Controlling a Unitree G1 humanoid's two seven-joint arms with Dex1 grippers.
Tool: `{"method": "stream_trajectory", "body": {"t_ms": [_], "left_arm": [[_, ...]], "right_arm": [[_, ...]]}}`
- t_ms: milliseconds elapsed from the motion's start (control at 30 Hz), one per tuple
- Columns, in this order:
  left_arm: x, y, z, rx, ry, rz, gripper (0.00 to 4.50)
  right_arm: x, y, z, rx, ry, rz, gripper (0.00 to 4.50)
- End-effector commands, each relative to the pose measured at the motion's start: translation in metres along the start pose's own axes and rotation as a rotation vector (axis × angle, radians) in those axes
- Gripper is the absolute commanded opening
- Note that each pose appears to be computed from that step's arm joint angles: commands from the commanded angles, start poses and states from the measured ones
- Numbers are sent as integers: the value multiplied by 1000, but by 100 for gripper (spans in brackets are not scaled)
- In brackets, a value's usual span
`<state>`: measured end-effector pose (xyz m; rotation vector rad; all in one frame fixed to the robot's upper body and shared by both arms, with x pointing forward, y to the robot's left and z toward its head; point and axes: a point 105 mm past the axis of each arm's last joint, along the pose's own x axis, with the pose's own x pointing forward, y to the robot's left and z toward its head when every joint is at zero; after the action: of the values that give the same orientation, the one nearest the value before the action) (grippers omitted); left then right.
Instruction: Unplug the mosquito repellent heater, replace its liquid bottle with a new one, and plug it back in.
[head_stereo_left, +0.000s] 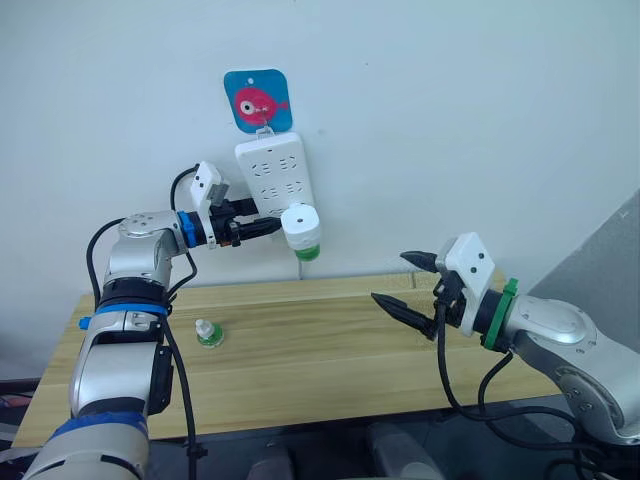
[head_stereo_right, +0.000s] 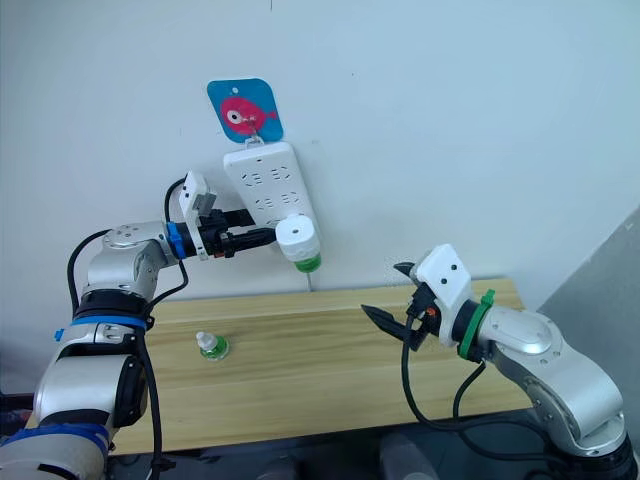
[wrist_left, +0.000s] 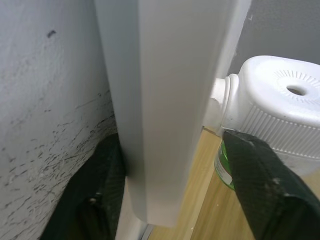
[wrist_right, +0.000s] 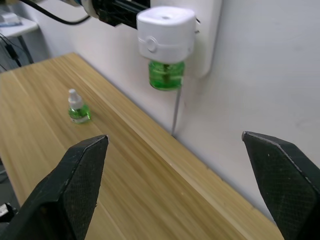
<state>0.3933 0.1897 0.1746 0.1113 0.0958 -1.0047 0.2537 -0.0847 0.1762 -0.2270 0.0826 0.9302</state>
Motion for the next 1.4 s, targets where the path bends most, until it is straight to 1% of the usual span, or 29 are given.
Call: {"method": "stream_trajectory", "body": {"t_ms": [33,100,133,267,400,467,567,733,933,1233,1333,1400], "left_arm": [[4,-3,25,55,-62,-31,188],[5,-4,25,48,-65,-30,132],[6,-4,25,46,-67,-29,131],[7,-4,24,42,-69,-21,131],[7,-4,26,44,-72,-11,131],[7,-4,26,48,-72,-8,131],[7,-5,27,55,-74,-5,131],[6,-6,26,59,-66,-2,131],[6,-8,25,62,-63,1,131],[7,-8,28,67,-75,10,131],[7,-7,27,67,-74,13,131],[6,-7,27,73,-72,20,131]], "right_arm": [[5,1,19,-22,-81,22,450],[11,2,26,-12,-111,32,450],[15,2,29,-12,-124,34,450],[36,0,33,-31,-119,-2,450],[61,-7,45,-2,-143,-121,450],[71,-6,49,14,-151,-146,450],[84,-1,50,-24,-125,-187,450],[96,4,47,9,-95,-213,450],[112,-5,46,13,-85,-305,450],[136,-5,50,62,-119,-313,450],[137,-7,49,68,-125,-321,390],[135,-10,50,75,-135,-332,315]]}}
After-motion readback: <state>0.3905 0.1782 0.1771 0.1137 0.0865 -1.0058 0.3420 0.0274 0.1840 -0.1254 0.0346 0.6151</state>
